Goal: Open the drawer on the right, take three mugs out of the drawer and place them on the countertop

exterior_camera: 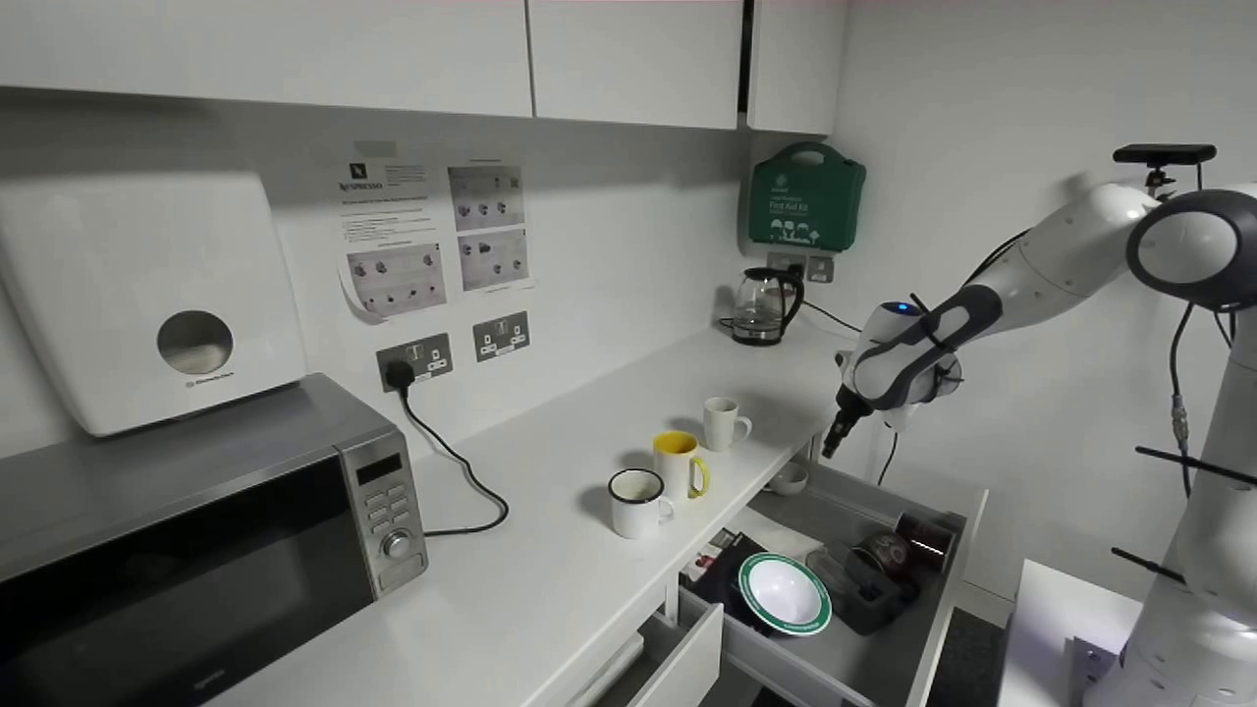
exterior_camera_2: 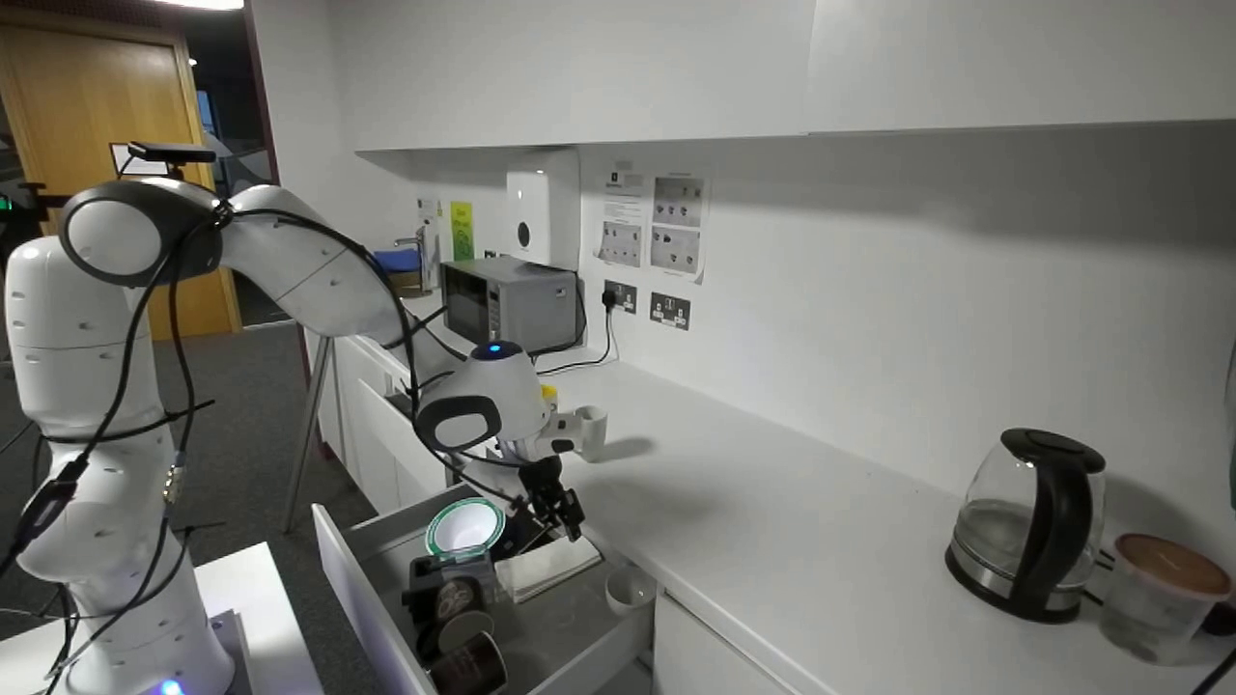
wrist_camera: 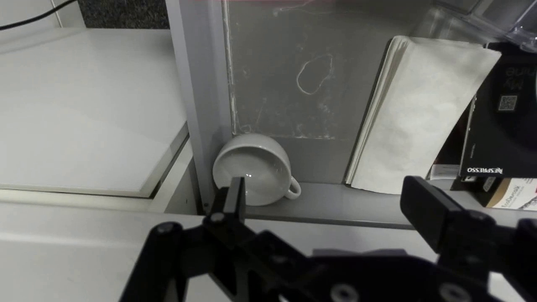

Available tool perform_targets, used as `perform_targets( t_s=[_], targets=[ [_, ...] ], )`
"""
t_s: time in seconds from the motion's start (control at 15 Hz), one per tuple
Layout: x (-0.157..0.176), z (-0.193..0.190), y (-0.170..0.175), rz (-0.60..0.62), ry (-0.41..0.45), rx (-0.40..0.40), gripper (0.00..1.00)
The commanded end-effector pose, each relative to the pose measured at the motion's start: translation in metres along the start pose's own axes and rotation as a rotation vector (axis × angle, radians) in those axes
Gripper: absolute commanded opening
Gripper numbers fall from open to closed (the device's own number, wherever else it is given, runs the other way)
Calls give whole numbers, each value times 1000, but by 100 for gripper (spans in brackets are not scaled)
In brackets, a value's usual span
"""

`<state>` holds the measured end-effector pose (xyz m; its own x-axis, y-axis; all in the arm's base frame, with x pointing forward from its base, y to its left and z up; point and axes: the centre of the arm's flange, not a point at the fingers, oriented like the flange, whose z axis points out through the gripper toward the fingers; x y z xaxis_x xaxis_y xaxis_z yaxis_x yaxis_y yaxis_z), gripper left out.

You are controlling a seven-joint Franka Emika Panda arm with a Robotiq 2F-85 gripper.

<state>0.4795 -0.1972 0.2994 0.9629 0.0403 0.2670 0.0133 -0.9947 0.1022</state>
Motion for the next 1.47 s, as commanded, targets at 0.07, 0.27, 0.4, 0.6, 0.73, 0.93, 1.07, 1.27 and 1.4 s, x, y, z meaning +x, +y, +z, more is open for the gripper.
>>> perform_targets(
  t_s=[0.07, 0.27, 0.4, 0.6, 0.73, 0.93, 1.07, 1.27, 1.4],
  targets=[
    [-2, -19, -4, 42, -19, -25, 100],
    [1, -1, -4, 29, -22, -13, 100],
    [0, 1, -5, 28, -25, -12, 100],
    [0, 1, -5, 28, -25, -12, 100],
    [0, 1, -5, 28, -25, -12, 100],
    [0, 1, -5, 28, -25, -12, 100],
    [0, 1, -5, 28, -25, -12, 100],
    [0, 1, -5, 28, -25, -12, 100],
    [1, 1, -6, 35, -33, -10, 100]
  ],
)
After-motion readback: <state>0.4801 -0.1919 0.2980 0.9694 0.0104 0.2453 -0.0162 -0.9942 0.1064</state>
